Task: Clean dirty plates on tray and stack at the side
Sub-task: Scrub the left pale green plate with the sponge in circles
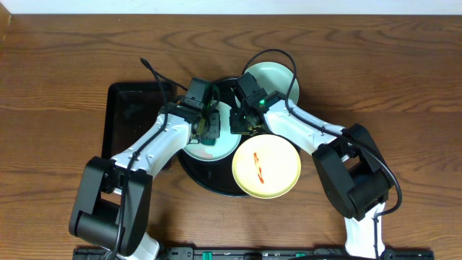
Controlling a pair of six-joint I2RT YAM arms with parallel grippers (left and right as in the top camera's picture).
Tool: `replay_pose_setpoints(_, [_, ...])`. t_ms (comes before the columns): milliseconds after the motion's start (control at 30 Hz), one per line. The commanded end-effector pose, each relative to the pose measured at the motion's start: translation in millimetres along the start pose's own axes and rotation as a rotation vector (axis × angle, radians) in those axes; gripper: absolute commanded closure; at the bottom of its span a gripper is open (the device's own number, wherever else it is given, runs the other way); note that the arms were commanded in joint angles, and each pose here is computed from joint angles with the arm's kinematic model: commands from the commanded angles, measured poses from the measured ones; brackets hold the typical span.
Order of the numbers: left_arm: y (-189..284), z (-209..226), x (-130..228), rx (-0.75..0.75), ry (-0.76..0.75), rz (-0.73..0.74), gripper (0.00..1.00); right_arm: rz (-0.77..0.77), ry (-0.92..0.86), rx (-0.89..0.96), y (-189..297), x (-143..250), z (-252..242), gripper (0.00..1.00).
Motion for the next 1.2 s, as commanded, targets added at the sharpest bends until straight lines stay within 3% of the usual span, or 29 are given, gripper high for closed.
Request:
replay_pose_setpoints(0, [-1.1,24.1,-18.8,-0.177,0.096,-0.145,0.93,0.053,0.000,0.034,-16.5,12.9,-4.3,0.99])
replay_pose_setpoints(167, [-3.8,30.8,-22.3,-0.230,0.124,-0.181,0.92,0.052,0.000,0.034,-16.5,12.8,-4.3,0.99])
replay_pose_setpoints(367, [-22.5,39.9,4.4,-0.272,0.158,-0.033,0.92,0.052,0.000,0.034,-16.5,12.7,-4.3,0.99])
replay_pose_setpoints(467, [-24.0,30.1,20.0,-0.183,0.100,0.090,0.92,0.052,0.000,0.034,-16.5,12.8,-4.3,0.99])
replay_pose_setpoints(633, [-16.7,-8.1,40.3,0.134,-0.053,0.285,0.93,0.051,0.000,0.034,-16.6,12.5,-4.0,0.99])
replay_pose_setpoints(700, [-13.3,-15.8,42.4,0.195,-0.066,0.314,0.93,0.051,0.000,0.034,-16.5,12.6,-4.2,0.99])
replay_pose_setpoints(833, [-16.3,-13.0,30.2,0.159,-0.053,0.245,0.92,0.052,0.000,0.034,-16.6,12.8,-4.1,0.99])
replay_pose_setpoints(1000, [-22.4,10.3,-9.1,-0.040,0.063,-0.001,0.93,0.053,0.000,0.035,-16.5,13.1,-4.2,0.99])
replay_pose_setpoints(1167, [-18.5,23.4,-39.7,-0.173,0.076,-0.211,0.93,0.053,0.000,0.035,-16.5,13.1,-4.2,0.99])
Point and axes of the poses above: each gripper's point midway between its finger pads, its own y axis back along the fingers, its own z axis along the line the jaws close on, x = y × z, the point moved 5 cm from there along y, back along the fingers, and after that the axes turned 13 degrees about y, right-handed, at the moved point
